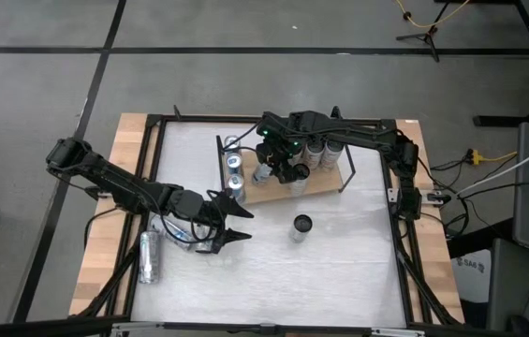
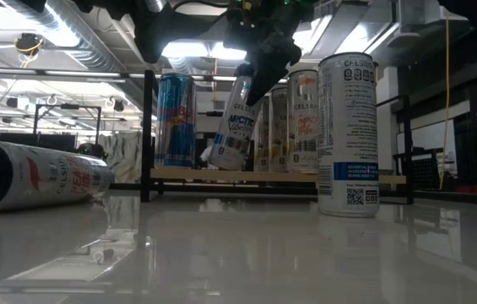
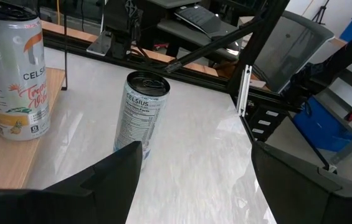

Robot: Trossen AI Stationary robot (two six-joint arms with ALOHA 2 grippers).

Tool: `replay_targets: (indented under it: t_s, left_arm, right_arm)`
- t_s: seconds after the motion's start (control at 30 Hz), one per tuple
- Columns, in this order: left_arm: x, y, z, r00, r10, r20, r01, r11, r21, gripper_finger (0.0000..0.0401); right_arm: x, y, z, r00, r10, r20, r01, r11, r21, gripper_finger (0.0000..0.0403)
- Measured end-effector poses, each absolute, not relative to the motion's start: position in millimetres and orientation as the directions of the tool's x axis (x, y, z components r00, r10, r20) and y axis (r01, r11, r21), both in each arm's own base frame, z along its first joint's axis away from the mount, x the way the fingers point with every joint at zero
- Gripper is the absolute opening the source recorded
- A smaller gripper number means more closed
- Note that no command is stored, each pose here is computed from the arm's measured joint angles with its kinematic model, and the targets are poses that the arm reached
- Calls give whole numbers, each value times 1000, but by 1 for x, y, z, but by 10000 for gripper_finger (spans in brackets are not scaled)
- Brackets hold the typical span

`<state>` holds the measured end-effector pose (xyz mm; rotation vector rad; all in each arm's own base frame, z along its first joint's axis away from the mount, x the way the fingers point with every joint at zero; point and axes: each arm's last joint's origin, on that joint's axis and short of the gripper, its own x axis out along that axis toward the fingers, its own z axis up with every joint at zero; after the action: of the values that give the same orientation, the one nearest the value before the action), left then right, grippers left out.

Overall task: Place canned beverage on shelf
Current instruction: Put the white-blue soda can on the shelf

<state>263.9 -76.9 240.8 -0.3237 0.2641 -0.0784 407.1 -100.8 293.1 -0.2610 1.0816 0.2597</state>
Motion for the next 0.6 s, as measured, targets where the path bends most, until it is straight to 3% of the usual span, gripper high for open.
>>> replay_targets:
  t_s: [0.6]
  left_arm:
    - [264,-77,241,963,-118,-244,34,945,-324,296]
  right_arm:
    - [412,-102,294,484,64,-873,-327,938,-113,285]
